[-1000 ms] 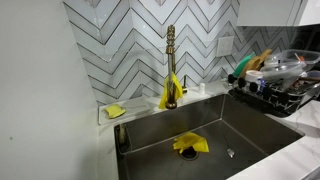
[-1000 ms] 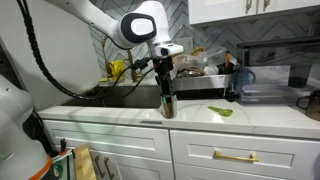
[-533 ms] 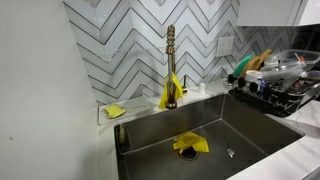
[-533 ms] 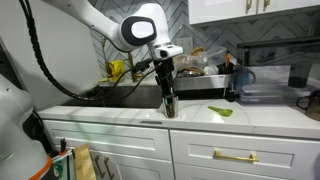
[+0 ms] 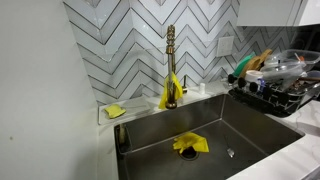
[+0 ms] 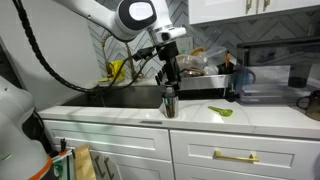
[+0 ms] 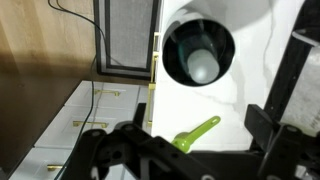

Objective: Put the bottle with green contents inside the metal cup in the drying rack, remove the metal cup from the drying rack and put it on the countertop

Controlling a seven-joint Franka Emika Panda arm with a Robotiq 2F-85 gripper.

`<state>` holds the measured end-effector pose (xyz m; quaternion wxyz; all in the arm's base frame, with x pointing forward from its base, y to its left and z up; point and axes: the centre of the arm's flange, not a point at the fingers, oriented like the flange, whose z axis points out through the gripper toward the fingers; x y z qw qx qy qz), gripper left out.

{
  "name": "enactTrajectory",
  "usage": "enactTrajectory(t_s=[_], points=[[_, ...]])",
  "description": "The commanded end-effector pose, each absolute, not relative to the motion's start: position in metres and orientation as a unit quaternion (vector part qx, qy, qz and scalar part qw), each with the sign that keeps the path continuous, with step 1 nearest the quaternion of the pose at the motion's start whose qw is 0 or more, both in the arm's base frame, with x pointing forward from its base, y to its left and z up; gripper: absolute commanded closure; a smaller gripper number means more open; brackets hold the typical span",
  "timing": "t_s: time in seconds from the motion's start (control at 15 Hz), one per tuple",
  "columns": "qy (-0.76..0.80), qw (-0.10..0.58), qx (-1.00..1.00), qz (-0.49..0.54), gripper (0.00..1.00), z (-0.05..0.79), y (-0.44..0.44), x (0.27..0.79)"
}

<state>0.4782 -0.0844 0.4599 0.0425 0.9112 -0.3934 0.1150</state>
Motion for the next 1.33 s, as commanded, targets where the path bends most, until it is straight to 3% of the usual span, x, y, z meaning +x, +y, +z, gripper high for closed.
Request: enactTrajectory(t_s=[0.0, 0.4, 0.93, 1.0, 1.27], points=[[-0.406, 0.043, 0.904, 0.124, 0.0, 0.506, -0.099, 0.472], [-0.385, 0.048, 0.919, 0.075, 0.0, 0.558, -0.12, 0.46], [-0.203, -0.064, 0.973, 0.092, 0.0, 0.585, -0.111, 0.447], [-0.237, -0.035, 0.966, 0.101, 0.0, 0.583, -0.11, 0.458], [-0.211, -0.05, 0.971, 0.105, 0.0, 0.586, -0.11, 0.456]])
